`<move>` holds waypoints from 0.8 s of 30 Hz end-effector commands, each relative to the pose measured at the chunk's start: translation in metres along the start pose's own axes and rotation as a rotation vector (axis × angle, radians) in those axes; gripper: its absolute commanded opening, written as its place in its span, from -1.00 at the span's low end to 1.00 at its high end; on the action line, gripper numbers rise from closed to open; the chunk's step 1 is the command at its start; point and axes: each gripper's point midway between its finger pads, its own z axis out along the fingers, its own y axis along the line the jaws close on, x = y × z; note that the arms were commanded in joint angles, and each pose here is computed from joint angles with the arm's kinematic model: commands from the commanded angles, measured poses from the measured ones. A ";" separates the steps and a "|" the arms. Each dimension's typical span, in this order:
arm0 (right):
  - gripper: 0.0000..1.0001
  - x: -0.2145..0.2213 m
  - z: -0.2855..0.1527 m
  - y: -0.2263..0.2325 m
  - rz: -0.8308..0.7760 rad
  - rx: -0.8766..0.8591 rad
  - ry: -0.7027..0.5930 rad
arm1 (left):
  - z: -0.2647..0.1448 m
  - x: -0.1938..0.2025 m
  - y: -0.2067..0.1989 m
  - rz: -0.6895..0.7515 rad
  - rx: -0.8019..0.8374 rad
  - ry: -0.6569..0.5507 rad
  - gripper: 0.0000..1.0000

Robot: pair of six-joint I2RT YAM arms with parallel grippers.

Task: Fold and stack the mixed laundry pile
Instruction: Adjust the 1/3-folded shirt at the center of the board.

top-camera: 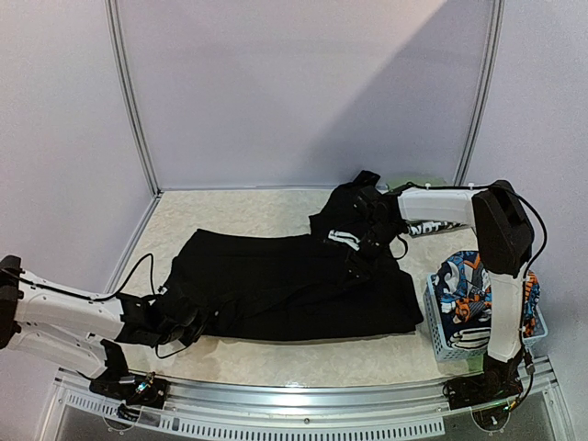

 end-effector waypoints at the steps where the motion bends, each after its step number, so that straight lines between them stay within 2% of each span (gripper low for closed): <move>1: 0.14 -0.008 -0.009 0.009 -0.026 0.000 -0.030 | 0.006 -0.003 0.001 -0.007 0.016 -0.006 -0.27; 5: 0.14 -0.008 -0.009 0.010 -0.023 -0.002 -0.026 | 0.002 -0.009 -0.021 0.022 0.075 -0.033 -0.70; 8: 0.14 -0.006 -0.008 0.010 -0.023 0.001 -0.021 | -0.007 -0.023 -0.029 0.110 0.063 -0.086 -1.00; 16: 0.13 0.003 -0.009 0.012 -0.038 0.014 -0.004 | -0.049 -0.076 -0.073 0.350 0.074 -0.209 -1.00; 24: 0.13 0.006 -0.009 0.012 -0.036 0.017 0.002 | -0.062 -0.106 -0.078 0.428 0.072 -0.169 -1.00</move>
